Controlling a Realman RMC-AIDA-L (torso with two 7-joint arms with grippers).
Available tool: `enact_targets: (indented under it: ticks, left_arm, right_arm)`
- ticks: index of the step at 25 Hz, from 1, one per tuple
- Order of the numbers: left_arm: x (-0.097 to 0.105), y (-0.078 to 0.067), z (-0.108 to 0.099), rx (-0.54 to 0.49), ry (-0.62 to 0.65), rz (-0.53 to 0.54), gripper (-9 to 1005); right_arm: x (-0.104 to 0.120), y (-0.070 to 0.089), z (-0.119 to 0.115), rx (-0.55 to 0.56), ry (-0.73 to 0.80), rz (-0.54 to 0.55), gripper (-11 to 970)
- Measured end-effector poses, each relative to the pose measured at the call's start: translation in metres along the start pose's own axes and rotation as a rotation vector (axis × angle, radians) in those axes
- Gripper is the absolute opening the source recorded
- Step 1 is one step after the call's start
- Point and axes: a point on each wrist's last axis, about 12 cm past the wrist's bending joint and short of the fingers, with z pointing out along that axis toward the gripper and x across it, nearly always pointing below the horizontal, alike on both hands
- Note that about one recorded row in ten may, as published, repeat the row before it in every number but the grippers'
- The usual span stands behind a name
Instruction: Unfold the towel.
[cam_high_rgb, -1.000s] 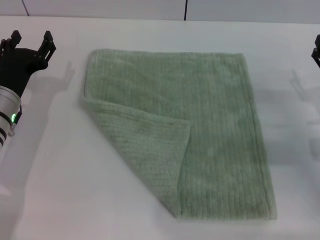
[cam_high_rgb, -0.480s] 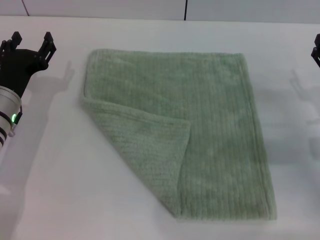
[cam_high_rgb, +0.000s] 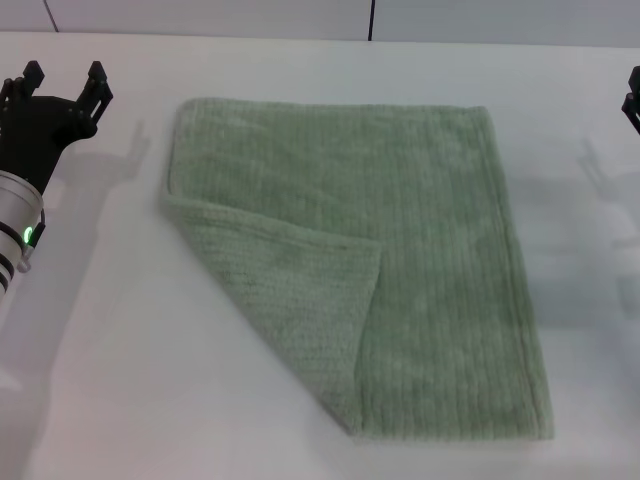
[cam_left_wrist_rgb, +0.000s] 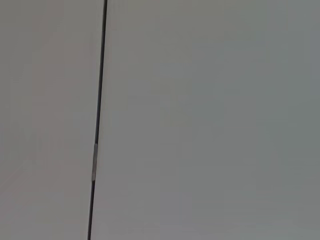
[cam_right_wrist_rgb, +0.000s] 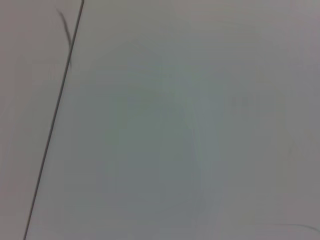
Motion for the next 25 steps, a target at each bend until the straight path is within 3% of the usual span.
enact_targets:
  ticks: [25]
  left_arm:
    - [-0.0011,-0.0007,0.0012,0.007,-0.003,0.006,784]
  right_arm:
    - [-0.0034,0.0012,0.0033,-0.004,-0.021,0.006,833]
